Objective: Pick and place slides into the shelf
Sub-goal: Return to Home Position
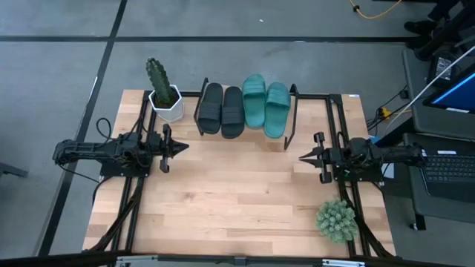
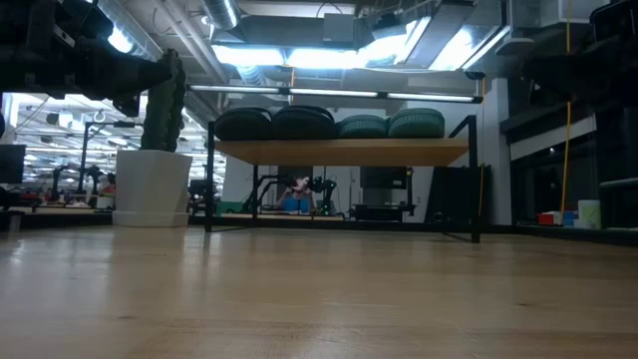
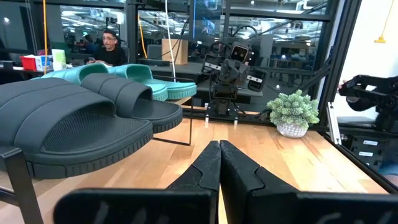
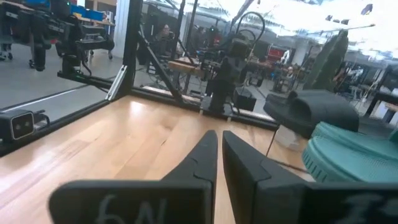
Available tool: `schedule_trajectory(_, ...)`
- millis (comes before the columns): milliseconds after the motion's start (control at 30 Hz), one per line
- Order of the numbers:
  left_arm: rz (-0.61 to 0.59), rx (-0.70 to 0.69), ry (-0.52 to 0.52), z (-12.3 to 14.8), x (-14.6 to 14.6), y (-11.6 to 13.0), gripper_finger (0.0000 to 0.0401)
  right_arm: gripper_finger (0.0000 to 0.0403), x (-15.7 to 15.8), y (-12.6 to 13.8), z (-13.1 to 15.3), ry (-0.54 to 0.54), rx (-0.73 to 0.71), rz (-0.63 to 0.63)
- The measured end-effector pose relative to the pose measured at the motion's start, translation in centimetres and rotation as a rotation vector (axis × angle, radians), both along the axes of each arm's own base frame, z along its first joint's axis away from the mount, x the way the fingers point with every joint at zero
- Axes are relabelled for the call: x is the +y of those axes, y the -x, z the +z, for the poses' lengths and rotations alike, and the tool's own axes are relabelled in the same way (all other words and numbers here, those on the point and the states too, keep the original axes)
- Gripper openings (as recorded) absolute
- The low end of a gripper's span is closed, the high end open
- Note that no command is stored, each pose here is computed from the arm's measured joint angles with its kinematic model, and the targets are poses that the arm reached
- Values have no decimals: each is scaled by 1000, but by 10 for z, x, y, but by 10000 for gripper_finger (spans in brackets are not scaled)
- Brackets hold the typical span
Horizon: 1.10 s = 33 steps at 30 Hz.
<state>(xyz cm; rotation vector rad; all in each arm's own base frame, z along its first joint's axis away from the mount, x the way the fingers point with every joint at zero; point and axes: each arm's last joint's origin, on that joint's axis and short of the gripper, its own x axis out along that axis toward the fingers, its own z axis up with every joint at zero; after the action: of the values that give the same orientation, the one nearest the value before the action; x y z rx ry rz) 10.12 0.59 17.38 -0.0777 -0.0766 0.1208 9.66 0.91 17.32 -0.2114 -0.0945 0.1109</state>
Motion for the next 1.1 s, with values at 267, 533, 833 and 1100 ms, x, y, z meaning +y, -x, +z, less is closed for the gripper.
schedule_trajectory(267, 0, 0, 0, 0, 0, 0, 0, 28, 0, 0, 0, 8, -3, -1)
schedule_trajectory(533, 0, 0, 0, 0, 0, 0, 0, 28, 0, 0, 0, 1, 0, 0)
schedule_trajectory(833, 0, 0, 0, 0, 0, 0, 0, 28, 0, 0, 0, -24, 7, 2)
schedule_trajectory(1100, 0, 0, 0, 0, 0, 0, 0, 28, 0, 0, 0, -24, 7, 2)
